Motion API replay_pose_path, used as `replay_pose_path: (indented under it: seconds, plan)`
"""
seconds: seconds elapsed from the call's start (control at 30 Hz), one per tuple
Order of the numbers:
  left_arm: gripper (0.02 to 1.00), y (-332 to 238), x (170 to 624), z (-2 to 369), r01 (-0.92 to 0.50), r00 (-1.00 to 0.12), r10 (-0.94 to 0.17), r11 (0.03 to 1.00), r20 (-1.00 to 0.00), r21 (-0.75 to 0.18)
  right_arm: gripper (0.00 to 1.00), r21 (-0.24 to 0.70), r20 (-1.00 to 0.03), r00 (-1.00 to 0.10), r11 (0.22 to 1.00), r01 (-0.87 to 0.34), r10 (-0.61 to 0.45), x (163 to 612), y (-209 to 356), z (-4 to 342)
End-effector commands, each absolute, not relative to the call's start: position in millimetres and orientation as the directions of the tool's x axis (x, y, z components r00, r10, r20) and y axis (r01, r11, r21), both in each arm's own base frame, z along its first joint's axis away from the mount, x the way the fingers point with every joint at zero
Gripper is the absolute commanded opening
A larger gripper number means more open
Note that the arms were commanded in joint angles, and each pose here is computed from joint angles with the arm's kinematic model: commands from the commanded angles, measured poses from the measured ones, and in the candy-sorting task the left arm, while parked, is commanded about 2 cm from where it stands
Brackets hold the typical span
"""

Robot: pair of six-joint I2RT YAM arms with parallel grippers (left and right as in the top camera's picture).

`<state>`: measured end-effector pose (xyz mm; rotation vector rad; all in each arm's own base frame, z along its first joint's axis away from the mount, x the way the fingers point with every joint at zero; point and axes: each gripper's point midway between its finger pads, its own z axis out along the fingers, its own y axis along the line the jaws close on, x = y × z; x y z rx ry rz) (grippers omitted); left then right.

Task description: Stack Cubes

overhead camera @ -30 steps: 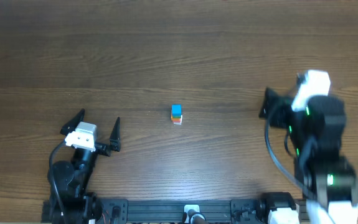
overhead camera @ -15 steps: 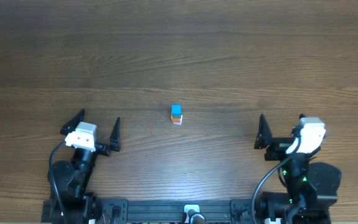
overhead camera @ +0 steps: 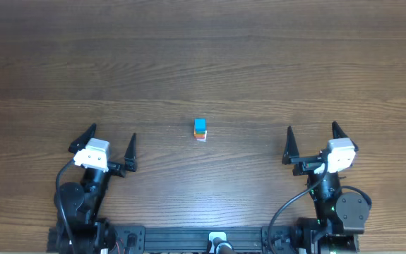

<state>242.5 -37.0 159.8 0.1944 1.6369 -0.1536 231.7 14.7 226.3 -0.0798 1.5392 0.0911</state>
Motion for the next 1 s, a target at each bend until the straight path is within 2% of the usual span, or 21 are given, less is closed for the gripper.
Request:
replay_pose_path:
  seconds: [0.03,0.4,0.57,1.0]
  plan:
    - [1.000,-37,242,159,0.224,-0.065,0.047,0.974,-0.997,0.031,0.993,-0.012,-0.999,0.048,0.994,-0.110,-0.007,238,16,212]
    - [1.000,-37,242,159,0.224,-0.065,0.047,0.974,-0.997,0.031,0.991,-0.013,-1.000,0.027,0.988,-0.152,-0.009,245,26,181]
    - [1.000,-37,242,159,0.224,-0.065,0.047,0.974,-0.997,0.031,0.991,0.001,-0.998,-0.058,0.988,-0.157,-0.008,244,27,160]
    - [1.000,-37,242,159,0.224,-0.065,0.047,0.974,-0.997,0.031,0.993,0.002,-0.998,-0.062,0.988,-0.157,-0.008,244,27,159]
